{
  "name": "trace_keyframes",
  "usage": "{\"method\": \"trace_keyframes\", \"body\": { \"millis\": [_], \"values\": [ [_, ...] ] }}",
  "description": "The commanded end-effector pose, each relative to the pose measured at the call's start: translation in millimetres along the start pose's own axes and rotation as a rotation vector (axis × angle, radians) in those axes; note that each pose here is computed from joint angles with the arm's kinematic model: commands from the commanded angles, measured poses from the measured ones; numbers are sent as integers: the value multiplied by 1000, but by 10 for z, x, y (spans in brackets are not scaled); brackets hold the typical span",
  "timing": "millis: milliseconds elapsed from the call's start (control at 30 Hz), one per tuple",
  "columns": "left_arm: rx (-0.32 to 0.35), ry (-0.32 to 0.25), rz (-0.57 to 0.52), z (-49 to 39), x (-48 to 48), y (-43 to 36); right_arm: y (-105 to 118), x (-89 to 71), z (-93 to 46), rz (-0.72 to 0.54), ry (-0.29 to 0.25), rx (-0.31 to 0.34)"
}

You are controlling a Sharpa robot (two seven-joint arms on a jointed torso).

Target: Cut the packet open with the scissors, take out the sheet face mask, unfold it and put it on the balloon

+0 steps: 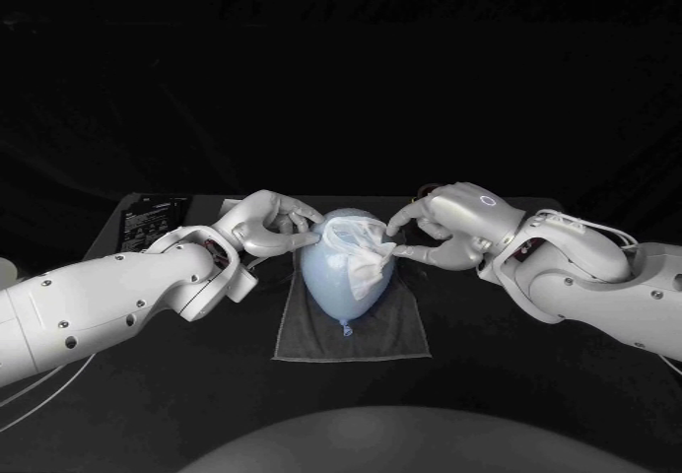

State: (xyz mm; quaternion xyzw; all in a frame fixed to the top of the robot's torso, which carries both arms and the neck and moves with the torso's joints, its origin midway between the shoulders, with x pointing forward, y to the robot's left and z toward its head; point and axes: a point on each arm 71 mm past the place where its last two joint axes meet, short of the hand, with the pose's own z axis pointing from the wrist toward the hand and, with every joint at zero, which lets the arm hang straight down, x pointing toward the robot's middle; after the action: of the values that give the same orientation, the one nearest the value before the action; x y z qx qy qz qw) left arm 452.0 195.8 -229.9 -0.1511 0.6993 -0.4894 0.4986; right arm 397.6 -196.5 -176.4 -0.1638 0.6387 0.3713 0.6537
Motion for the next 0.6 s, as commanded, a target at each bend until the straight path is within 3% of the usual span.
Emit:
{"method": "trace_keyframes", "body": {
  "millis": [33, 400, 600],
  "values": [
    [54, -41, -66, -13, -19, -68, -36, -44, -36, 93, -50, 45],
    [152, -19, -36, -41, 3, -297, 131, 99, -140, 118, -82, 5],
    [153, 34, 34, -33, 51, -333, 253, 236, -149, 79, -73, -19]
  ]
}}
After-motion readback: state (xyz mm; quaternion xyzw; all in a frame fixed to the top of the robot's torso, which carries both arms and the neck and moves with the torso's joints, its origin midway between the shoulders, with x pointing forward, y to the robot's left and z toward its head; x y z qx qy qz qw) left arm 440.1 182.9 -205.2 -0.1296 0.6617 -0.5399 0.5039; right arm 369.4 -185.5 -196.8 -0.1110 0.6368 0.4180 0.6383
